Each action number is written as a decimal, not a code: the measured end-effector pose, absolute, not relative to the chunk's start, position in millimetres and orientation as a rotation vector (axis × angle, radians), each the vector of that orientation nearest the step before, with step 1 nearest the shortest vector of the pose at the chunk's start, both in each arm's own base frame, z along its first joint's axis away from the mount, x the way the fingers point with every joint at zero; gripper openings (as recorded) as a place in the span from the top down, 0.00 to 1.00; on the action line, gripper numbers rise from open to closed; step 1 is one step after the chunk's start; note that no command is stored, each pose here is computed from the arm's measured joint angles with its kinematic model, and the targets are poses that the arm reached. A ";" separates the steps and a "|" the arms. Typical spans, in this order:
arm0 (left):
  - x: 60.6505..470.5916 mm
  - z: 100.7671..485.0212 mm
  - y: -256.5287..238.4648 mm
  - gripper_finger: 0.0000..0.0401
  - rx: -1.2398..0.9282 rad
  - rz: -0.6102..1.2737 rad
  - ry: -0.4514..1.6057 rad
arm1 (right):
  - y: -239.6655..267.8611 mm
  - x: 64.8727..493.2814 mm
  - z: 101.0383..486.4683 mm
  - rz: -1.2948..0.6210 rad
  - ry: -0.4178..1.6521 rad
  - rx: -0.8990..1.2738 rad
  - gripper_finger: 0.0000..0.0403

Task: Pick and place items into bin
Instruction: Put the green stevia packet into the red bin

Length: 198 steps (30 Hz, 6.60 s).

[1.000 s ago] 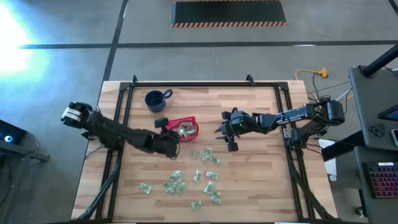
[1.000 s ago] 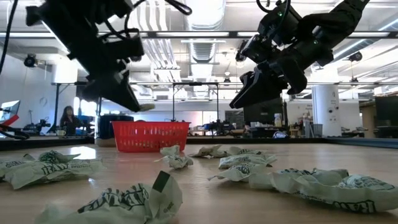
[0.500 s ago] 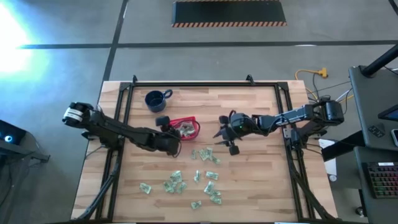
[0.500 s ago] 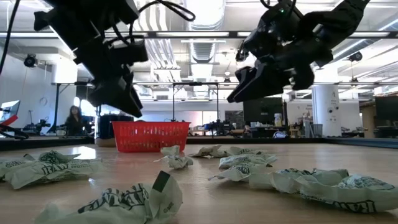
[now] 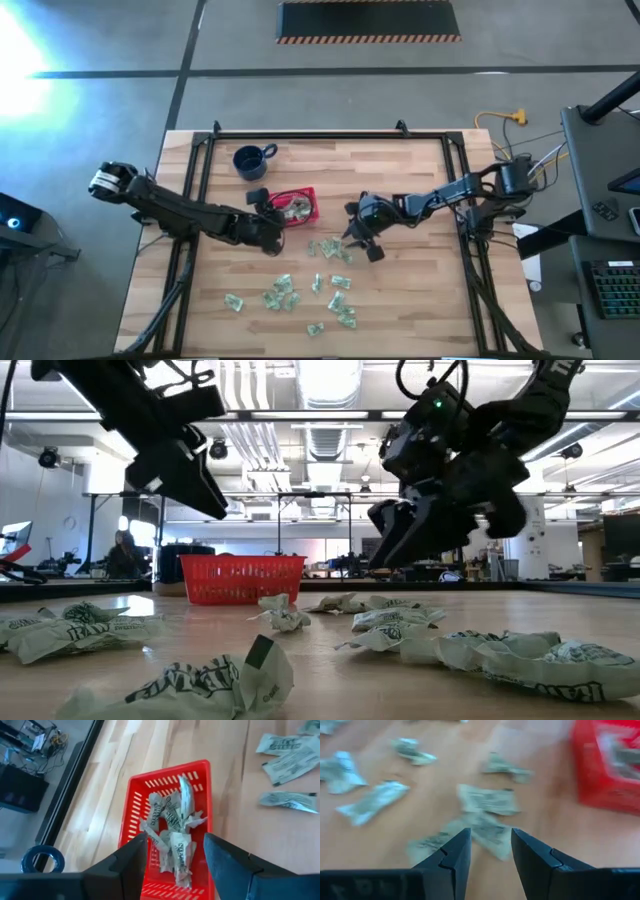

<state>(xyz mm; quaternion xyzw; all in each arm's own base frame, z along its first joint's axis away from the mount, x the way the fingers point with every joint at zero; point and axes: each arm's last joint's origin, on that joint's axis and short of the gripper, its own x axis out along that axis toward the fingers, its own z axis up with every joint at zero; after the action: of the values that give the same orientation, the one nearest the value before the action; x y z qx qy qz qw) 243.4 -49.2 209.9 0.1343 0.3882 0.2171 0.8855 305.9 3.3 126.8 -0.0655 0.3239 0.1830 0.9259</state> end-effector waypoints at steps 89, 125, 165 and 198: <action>209.3 208.3 -112.7 0.55 0.125 0.256 0.713 | -57.7 426.1 161.7 0.093 0.592 -0.318 0.74; 231.4 145.6 -149.9 0.55 -0.097 -0.031 0.971 | -13.7 373.3 146.1 0.367 0.868 -0.217 0.67; 227.8 192.8 -102.6 0.97 0.471 0.439 0.739 | -13.2 361.3 147.8 0.354 0.864 -0.198 0.80; 251.0 190.0 -34.7 0.61 0.421 0.551 0.860 | -10.0 355.5 121.5 0.423 0.860 -0.095 0.73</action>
<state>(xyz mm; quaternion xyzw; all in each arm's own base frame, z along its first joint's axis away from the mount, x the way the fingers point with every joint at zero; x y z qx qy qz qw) 251.0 -34.7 190.0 0.2001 0.4084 0.2618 0.8512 355.5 -10.0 121.5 -0.0458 0.4136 0.2034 0.8863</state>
